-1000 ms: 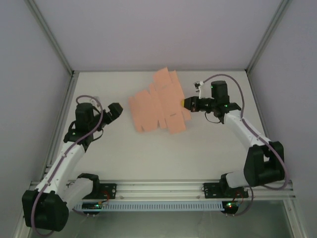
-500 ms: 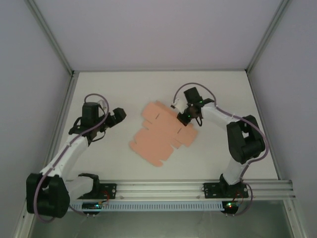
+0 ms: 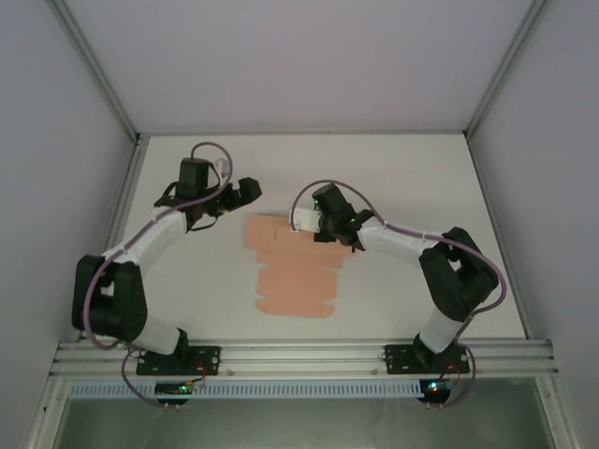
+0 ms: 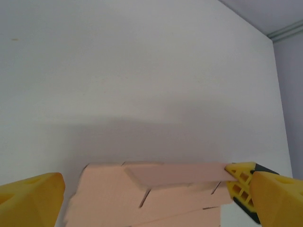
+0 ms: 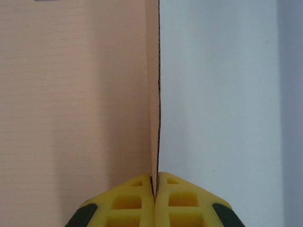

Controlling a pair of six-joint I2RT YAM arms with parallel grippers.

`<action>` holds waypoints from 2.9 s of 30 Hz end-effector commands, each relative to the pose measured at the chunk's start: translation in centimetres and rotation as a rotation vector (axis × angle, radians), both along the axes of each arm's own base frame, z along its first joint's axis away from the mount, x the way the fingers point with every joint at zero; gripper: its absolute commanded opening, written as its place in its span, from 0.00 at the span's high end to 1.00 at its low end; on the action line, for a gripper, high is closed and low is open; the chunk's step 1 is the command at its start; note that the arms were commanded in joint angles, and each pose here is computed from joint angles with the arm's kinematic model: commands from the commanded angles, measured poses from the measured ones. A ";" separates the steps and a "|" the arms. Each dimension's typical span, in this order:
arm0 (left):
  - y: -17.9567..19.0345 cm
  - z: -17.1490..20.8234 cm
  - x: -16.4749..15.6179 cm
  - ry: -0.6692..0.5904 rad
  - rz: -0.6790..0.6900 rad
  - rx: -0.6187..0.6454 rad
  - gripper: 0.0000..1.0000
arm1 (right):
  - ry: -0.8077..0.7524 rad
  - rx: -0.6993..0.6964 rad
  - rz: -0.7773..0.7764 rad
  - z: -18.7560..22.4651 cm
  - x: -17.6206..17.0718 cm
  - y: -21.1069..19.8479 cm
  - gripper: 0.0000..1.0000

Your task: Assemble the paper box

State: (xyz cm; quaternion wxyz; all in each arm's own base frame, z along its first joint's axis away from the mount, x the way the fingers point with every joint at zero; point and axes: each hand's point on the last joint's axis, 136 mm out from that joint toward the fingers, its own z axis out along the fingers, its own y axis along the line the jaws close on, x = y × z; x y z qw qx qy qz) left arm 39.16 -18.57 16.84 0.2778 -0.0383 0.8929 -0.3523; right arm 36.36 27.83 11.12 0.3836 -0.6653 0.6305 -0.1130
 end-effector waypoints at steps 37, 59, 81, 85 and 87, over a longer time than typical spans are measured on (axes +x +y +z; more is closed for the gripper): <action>-9.8 -1.7 -2.3 0.125 -0.177 -0.339 0.78 | -0.183 0.153 0.007 3.1 -1.0 2.2 1.00; 8.1 -6.9 -6.5 0.006 0.159 0.284 0.00 | -0.065 0.317 -0.066 5.5 -0.8 -3.0 1.00; 2.7 -7.6 -4.8 -0.133 -0.045 0.183 0.00 | -0.056 0.396 -0.092 6.6 -0.2 -2.7 1.00; 0.7 -7.5 -5.7 -0.162 -0.125 0.157 0.00 | -0.053 0.408 -0.090 6.7 -0.2 -2.6 1.00; -0.2 -7.3 -5.8 -0.166 -0.143 0.092 0.00 | -0.047 0.413 -0.085 6.6 -0.3 -2.3 1.00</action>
